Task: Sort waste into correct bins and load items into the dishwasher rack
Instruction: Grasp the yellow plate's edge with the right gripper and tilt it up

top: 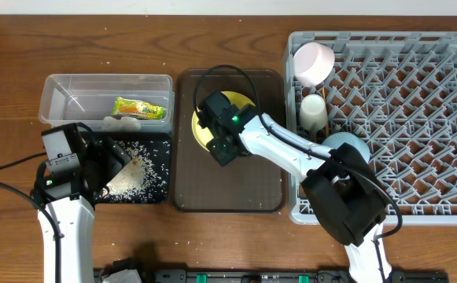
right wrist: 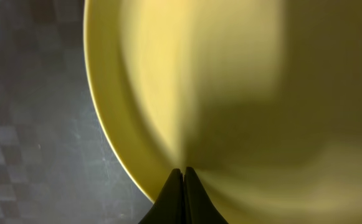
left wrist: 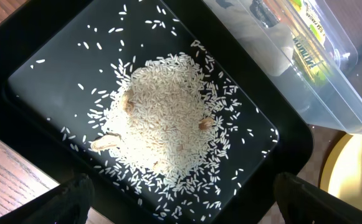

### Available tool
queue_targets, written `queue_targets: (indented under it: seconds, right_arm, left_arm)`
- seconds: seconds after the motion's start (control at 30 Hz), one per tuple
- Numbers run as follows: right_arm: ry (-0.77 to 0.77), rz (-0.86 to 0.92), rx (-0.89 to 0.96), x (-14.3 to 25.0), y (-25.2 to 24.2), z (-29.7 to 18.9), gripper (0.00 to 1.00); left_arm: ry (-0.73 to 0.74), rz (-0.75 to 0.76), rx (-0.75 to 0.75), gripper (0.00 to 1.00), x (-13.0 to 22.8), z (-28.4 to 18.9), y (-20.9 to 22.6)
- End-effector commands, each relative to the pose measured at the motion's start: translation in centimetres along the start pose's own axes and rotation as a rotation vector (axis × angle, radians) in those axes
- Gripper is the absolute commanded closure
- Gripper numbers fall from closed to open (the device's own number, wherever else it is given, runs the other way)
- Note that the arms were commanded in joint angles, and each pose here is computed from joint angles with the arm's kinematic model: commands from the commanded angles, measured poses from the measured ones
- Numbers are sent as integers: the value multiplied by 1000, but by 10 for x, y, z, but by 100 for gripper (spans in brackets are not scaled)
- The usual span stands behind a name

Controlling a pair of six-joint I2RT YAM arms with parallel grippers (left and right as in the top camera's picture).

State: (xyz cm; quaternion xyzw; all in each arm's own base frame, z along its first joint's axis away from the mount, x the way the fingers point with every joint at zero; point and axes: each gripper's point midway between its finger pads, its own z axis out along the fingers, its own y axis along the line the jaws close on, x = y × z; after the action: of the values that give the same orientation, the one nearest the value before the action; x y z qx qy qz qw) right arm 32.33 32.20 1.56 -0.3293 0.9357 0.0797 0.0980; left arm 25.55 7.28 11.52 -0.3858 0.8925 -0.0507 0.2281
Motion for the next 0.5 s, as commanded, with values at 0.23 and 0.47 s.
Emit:
queue_targets:
  seconds: [0.23, 0.47]
  right_arm:
    - [40, -52, -265, 9, 64, -4, 99]
    - [175, -50, -327, 42, 83, -10, 97]
  left_arm:
    - [-18, -9, -11, 5, -6, -3, 1]
    - [-18, -9, -11, 5, -6, -3, 1]
